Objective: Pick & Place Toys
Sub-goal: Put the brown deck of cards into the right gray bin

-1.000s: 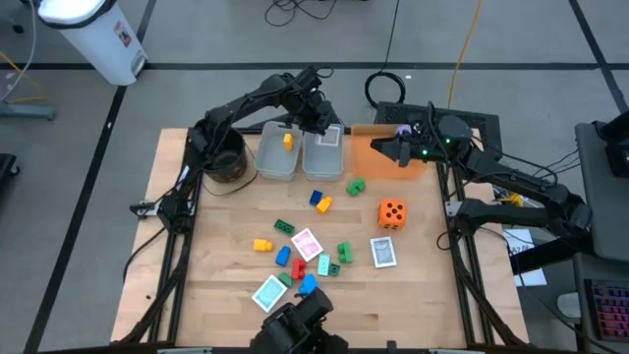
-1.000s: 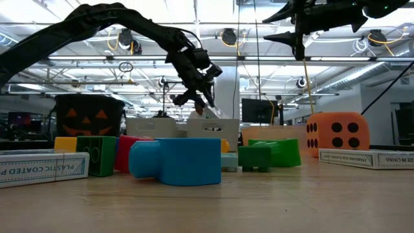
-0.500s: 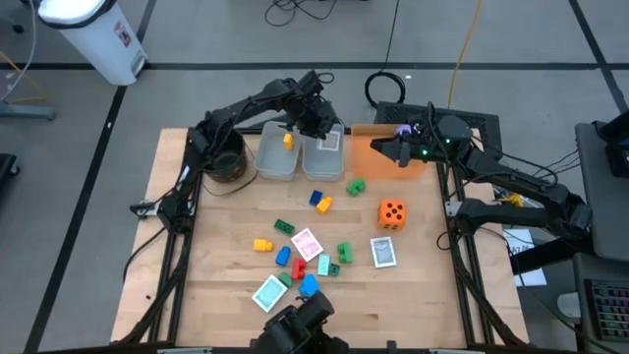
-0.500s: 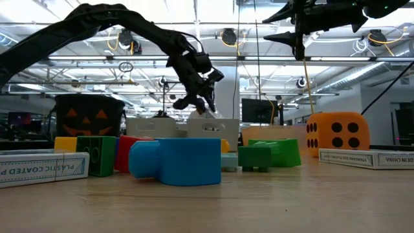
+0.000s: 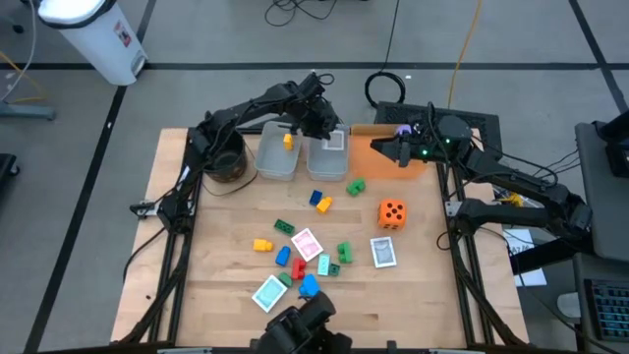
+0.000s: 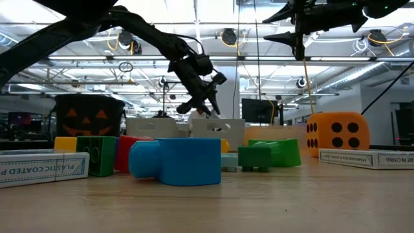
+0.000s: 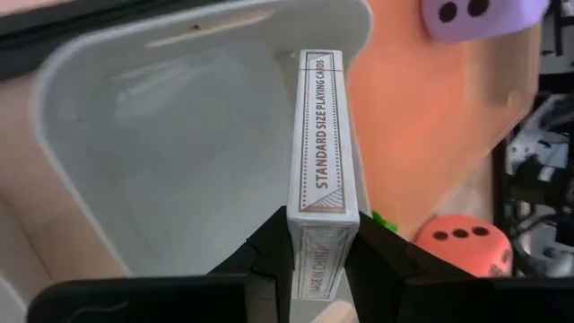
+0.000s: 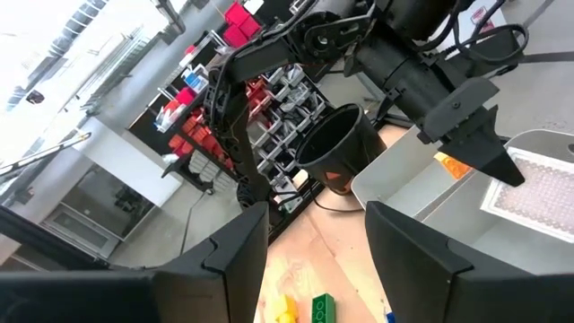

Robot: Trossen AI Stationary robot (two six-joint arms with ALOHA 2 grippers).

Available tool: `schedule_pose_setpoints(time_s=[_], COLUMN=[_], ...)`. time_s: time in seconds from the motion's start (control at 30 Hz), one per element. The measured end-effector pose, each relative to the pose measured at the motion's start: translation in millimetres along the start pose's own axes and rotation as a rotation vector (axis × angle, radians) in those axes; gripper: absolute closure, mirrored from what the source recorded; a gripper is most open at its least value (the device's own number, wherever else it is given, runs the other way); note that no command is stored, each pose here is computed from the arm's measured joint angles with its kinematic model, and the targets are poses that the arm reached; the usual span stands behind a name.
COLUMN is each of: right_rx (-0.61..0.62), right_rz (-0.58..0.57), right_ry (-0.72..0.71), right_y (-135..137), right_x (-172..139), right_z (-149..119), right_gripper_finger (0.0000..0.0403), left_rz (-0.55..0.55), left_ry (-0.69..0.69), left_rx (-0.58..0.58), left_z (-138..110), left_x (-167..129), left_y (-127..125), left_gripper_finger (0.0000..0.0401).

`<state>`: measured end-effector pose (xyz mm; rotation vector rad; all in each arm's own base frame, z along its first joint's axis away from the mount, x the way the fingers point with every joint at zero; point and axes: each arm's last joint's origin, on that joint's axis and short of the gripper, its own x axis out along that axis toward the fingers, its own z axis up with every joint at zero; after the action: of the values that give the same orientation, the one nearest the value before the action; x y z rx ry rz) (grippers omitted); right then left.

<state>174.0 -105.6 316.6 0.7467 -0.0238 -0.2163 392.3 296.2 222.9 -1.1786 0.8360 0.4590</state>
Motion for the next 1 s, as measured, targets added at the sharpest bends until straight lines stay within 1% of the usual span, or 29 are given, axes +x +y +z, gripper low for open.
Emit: schedule_pose_setpoints(time_s=[0.37,0.63,0.87,1.0], right_rx=[0.001,0.002,0.002,0.015], right_rz=[-0.001,-0.001,-0.001,-0.003], right_ry=[0.001,0.002,0.003,0.006], right_y=[-0.1,-0.1,-0.1,-0.4], right_x=[0.0,0.0,0.0,0.1], right_z=[-0.1,-0.2,-0.3,-0.6], right_gripper_finger=[0.0222,0.0222,0.0222,0.0222], left_rz=[0.037,0.041,0.023,0.04], left_ry=[-0.027,-0.035,0.03,-0.015], left_rx=[-0.022,-0.053,-0.083,-0.066], left_z=[0.9,3.8,0.9,2.9], left_x=[-0.2,-1.9,20.1,21.7], left_y=[1.5,5.3,10.9,9.2], left_gripper_finger=[0.032,0.032,0.032,0.032])
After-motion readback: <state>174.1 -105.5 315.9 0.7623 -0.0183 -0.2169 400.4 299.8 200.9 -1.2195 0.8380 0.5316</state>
